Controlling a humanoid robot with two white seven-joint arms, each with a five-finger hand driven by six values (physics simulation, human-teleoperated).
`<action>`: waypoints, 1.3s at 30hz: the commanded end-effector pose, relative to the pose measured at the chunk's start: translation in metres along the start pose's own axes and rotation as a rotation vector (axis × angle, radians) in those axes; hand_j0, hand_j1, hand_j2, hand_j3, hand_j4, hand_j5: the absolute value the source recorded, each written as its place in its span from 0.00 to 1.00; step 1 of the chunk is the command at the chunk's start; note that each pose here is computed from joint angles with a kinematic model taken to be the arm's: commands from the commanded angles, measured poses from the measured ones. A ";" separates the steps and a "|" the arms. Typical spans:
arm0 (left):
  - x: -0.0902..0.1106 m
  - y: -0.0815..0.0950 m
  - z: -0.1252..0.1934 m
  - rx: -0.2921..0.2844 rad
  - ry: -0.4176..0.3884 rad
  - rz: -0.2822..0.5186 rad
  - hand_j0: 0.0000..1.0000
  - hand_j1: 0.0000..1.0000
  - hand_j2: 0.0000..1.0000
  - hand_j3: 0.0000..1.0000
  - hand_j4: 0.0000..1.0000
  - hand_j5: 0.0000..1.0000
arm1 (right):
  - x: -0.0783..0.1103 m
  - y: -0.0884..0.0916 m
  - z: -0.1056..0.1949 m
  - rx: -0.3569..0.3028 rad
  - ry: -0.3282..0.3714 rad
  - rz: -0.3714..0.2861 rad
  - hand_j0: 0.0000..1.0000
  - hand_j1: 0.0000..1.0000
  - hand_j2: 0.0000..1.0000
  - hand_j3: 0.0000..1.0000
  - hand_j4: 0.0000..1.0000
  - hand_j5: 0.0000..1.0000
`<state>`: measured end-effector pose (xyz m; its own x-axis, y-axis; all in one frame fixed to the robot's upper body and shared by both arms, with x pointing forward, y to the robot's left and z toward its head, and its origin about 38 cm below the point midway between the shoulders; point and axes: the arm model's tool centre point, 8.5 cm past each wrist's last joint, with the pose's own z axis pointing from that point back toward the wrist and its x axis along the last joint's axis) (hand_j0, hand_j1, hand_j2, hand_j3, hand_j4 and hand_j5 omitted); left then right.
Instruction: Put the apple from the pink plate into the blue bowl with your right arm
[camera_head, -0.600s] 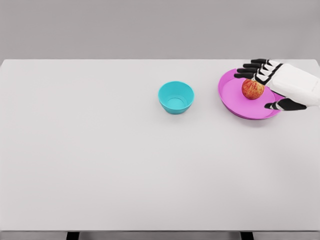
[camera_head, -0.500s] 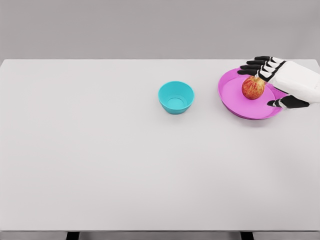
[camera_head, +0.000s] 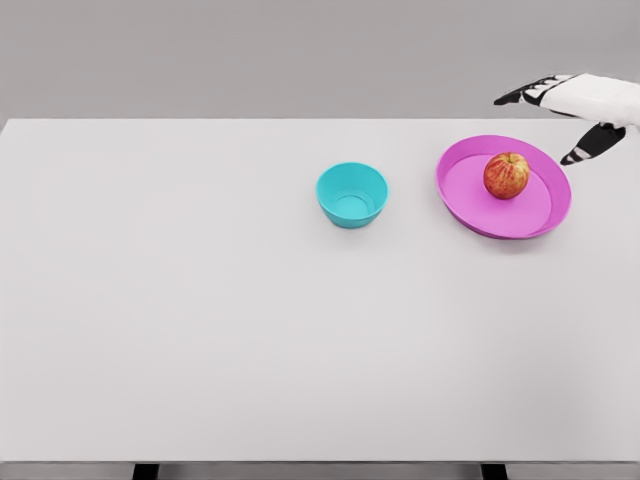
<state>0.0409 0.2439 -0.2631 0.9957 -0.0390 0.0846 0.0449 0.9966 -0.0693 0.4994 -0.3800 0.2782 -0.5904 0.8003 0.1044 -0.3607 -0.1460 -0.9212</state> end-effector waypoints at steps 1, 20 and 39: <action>0.000 0.000 0.000 0.000 -0.001 0.000 1.00 1.00 1.00 1.00 1.00 1.00 | -0.003 0.048 -0.036 0.121 -0.003 -0.088 1.00 1.00 1.00 1.00 1.00 1.00; 0.000 0.000 0.000 0.000 -0.001 0.000 1.00 1.00 1.00 1.00 1.00 1.00 | -0.026 0.078 -0.075 0.238 0.113 -0.209 1.00 1.00 1.00 1.00 1.00 1.00; 0.000 0.000 0.000 0.000 -0.001 0.000 1.00 1.00 1.00 1.00 1.00 1.00 | -0.028 0.078 -0.078 0.256 0.133 -0.200 0.49 0.49 0.49 0.49 0.49 0.49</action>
<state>0.0409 0.2439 -0.2631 0.9956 -0.0389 0.0847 0.0448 0.9966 -0.0693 0.5443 -0.3682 0.1743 -0.3961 0.8938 0.2102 -0.6384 -0.1036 -0.7627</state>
